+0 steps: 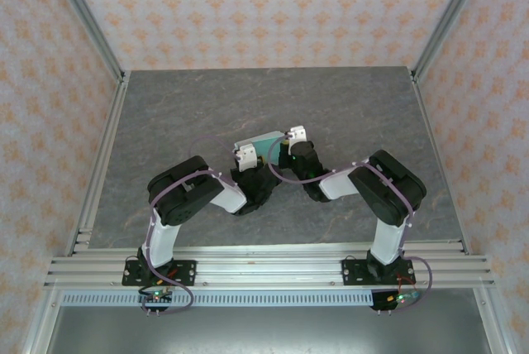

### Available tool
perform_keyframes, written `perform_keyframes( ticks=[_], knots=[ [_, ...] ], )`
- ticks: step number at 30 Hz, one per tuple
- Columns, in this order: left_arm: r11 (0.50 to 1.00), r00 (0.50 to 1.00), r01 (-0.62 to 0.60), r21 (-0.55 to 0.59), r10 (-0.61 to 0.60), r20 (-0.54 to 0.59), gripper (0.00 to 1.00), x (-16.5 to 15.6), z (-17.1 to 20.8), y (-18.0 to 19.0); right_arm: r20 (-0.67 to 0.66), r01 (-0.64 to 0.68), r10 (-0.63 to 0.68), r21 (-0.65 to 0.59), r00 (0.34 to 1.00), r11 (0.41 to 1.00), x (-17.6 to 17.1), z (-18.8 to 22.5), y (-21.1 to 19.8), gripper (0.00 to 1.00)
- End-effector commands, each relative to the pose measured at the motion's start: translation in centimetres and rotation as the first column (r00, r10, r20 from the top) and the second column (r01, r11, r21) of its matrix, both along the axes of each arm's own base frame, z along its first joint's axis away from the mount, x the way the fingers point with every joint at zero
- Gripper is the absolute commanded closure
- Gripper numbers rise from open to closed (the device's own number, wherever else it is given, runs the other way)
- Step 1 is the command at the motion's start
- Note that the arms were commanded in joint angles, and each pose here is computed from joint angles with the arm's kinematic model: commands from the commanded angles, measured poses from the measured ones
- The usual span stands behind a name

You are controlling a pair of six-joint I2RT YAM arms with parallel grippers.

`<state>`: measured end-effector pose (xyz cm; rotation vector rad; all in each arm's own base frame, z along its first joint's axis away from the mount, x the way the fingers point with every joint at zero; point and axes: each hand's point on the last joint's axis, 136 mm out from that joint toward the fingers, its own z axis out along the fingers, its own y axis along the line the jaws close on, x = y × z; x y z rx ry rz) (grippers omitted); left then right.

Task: Fold the paper box

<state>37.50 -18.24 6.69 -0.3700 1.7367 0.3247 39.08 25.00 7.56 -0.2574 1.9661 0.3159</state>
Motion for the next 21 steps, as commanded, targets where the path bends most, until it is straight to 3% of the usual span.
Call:
perform_keyframes(
  ticks=[1, 13, 21],
  knots=[
    [0.977, 0.982, 0.015, 0.211, 0.025, -0.186, 1.0, -1.7, -4.8, 2.9, -0.164, 0.054, -0.081, -0.163, 0.983, 0.985, -2.2, -5.5, -3.5, 0.94],
    [0.973, 0.981, 0.024, 0.228, 0.021, -0.193, 1.0, -1.5, -4.4, 2.7, -0.155, 0.083, -0.112, -0.184, 0.981, 0.979, -1.5, -2.6, -3.7, 0.85],
    [0.971, 0.979, 0.032, 0.237, 0.017, -0.201, 1.0, -1.4, -4.3, 2.6, -0.169, 0.049, -0.074, -0.151, 0.983, 0.987, -1.8, -0.1, -3.2, 0.73]
  ],
)
